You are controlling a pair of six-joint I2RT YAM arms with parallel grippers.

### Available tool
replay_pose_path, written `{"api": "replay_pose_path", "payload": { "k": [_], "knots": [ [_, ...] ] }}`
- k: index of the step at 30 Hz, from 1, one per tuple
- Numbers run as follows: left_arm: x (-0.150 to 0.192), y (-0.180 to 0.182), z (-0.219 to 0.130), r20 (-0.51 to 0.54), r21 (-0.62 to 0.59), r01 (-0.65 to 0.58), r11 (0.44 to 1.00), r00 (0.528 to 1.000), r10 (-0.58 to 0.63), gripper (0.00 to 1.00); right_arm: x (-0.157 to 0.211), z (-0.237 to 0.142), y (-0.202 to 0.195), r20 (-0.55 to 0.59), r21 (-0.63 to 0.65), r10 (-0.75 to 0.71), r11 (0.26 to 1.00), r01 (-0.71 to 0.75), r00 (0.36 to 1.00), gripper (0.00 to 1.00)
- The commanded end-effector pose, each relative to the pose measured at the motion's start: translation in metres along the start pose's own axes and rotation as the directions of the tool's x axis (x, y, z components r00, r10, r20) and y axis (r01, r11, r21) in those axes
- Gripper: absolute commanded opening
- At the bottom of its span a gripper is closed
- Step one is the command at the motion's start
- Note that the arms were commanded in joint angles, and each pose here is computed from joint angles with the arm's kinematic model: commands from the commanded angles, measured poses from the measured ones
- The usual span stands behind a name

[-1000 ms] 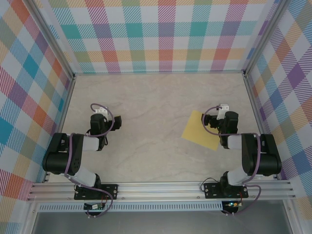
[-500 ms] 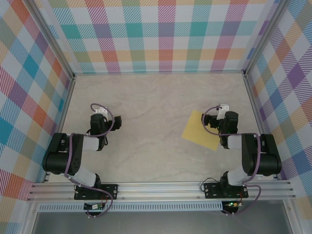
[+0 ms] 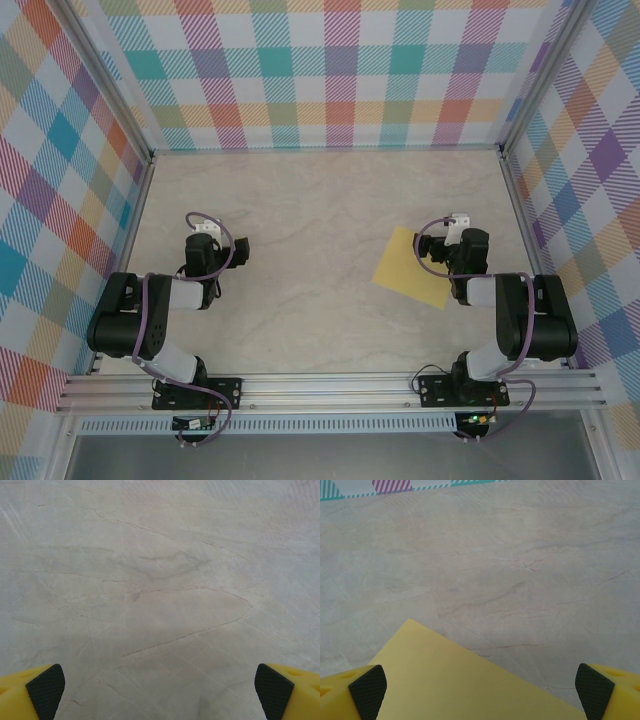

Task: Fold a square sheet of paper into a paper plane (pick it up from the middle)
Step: Move the square sheet of paper to the center of the table.

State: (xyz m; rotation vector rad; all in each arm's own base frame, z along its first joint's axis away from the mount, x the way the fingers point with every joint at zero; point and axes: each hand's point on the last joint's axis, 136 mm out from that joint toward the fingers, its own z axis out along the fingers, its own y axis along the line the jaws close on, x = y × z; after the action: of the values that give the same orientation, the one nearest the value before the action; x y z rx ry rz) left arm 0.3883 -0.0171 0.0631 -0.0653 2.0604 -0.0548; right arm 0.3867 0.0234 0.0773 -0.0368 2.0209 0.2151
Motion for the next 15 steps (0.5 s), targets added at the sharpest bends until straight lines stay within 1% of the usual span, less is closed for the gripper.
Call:
{"api": "replay_pose_path", "payload": {
  "k": [1,3,4,6,8,9,11,12,14,15],
  "knots": [
    [-0.020,-0.006,-0.003,0.076,0.028,-0.026,0.999,0.997,0.023,1.00,-0.018,0.002,0.006,0.056,-0.024,-0.026,0.999,0.027,0.998,1.00],
    [-0.027,-0.010,-0.009,0.088,0.046,-0.037,0.998,0.996,0.033,1.00,-0.021,-0.001,0.013,0.058,-0.044,-0.051,0.998,0.054,0.997,1.00],
    [-0.031,-0.007,-0.013,0.087,0.028,-0.019,0.999,0.996,0.017,1.00,-0.024,-0.003,0.014,0.059,-0.041,-0.056,0.997,0.058,0.997,1.00],
    [-0.037,-0.007,-0.021,0.095,0.040,-0.010,0.999,0.995,0.006,1.00,-0.030,-0.008,0.014,0.044,-0.028,-0.042,0.999,0.044,0.998,1.00],
    [-0.043,-0.008,-0.032,0.098,0.055,0.008,0.998,0.995,-0.013,1.00,-0.035,-0.021,0.008,-0.031,0.025,0.039,0.999,-0.038,0.999,1.00],
    [-0.048,-0.010,-0.038,0.100,0.070,0.017,0.997,0.995,-0.024,1.00,-0.036,-0.026,0.008,-0.050,0.035,0.058,0.998,-0.057,0.997,1.00],
    [-0.063,-0.012,-0.054,0.125,0.082,0.075,0.994,0.989,-0.085,1.00,-0.041,-0.041,0.011,-0.078,0.039,0.086,0.996,-0.083,0.993,1.00],
    [-0.071,-0.011,-0.059,0.122,0.082,0.107,0.991,0.986,-0.117,1.00,-0.044,-0.047,0.009,-0.092,0.055,0.118,0.992,-0.113,0.989,1.00],
    [-0.085,-0.013,-0.068,0.105,0.092,0.153,0.984,0.981,-0.162,1.00,-0.046,-0.058,0.014,-0.148,0.066,0.199,0.979,-0.191,0.969,1.00],
    [-0.094,-0.016,-0.074,0.104,0.111,0.180,0.977,0.976,-0.191,1.00,-0.053,-0.064,0.014,-0.168,0.092,0.265,0.963,-0.253,0.949,1.00]
  ]
}}
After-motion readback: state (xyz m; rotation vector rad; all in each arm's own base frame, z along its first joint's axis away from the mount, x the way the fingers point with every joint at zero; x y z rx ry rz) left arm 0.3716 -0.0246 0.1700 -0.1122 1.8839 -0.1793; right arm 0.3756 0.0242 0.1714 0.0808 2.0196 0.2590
